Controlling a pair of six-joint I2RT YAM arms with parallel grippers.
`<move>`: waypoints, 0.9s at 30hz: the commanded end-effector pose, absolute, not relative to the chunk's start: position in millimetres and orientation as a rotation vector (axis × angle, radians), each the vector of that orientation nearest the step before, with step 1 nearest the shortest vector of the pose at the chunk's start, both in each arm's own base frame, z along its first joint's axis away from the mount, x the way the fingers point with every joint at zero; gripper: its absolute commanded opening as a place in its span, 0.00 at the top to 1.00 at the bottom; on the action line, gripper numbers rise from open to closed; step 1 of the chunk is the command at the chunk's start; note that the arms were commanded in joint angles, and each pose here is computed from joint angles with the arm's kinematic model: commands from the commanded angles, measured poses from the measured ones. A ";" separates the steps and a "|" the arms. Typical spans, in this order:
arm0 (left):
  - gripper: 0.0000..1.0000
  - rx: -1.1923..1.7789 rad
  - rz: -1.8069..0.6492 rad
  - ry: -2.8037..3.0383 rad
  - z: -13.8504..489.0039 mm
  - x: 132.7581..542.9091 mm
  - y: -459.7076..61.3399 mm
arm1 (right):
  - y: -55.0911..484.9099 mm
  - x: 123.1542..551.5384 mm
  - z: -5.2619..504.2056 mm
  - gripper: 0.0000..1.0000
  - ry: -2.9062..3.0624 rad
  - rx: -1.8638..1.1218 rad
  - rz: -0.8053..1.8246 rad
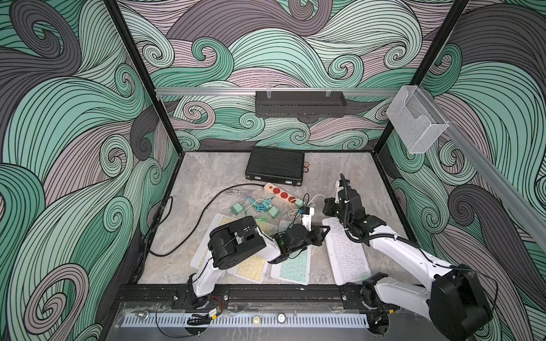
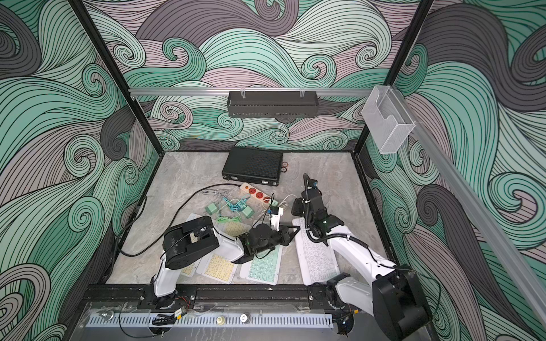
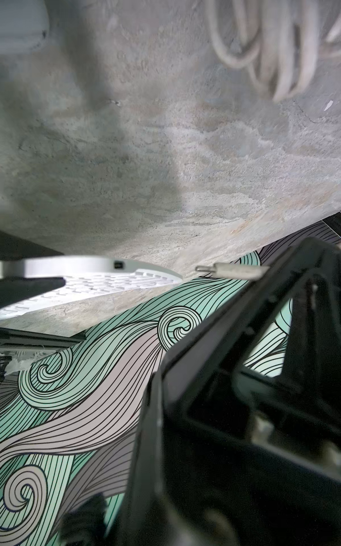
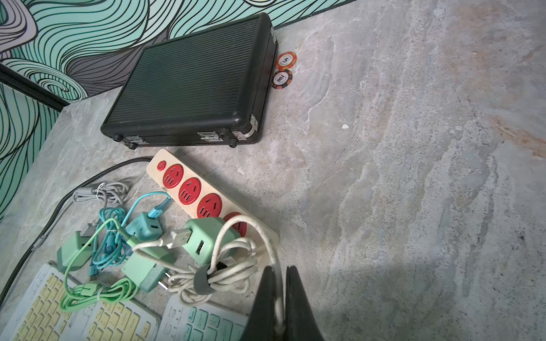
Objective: Unplug the wireless keyboard
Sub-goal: Remove the power cord from the keyboard, then place the keyboard at the center of the board.
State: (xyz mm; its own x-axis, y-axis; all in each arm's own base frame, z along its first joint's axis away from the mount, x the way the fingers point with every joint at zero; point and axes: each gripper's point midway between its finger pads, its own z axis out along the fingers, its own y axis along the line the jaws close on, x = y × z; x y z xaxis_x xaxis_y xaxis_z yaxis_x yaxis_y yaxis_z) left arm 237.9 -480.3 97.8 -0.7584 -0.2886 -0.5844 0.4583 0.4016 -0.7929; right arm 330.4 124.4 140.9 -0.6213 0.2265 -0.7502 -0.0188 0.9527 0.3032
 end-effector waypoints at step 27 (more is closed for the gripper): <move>0.46 0.423 -1.034 2.087 121.9 250.4 -449.5 | 113.1 331.6 138.9 0.96 2.224 0.233 0.323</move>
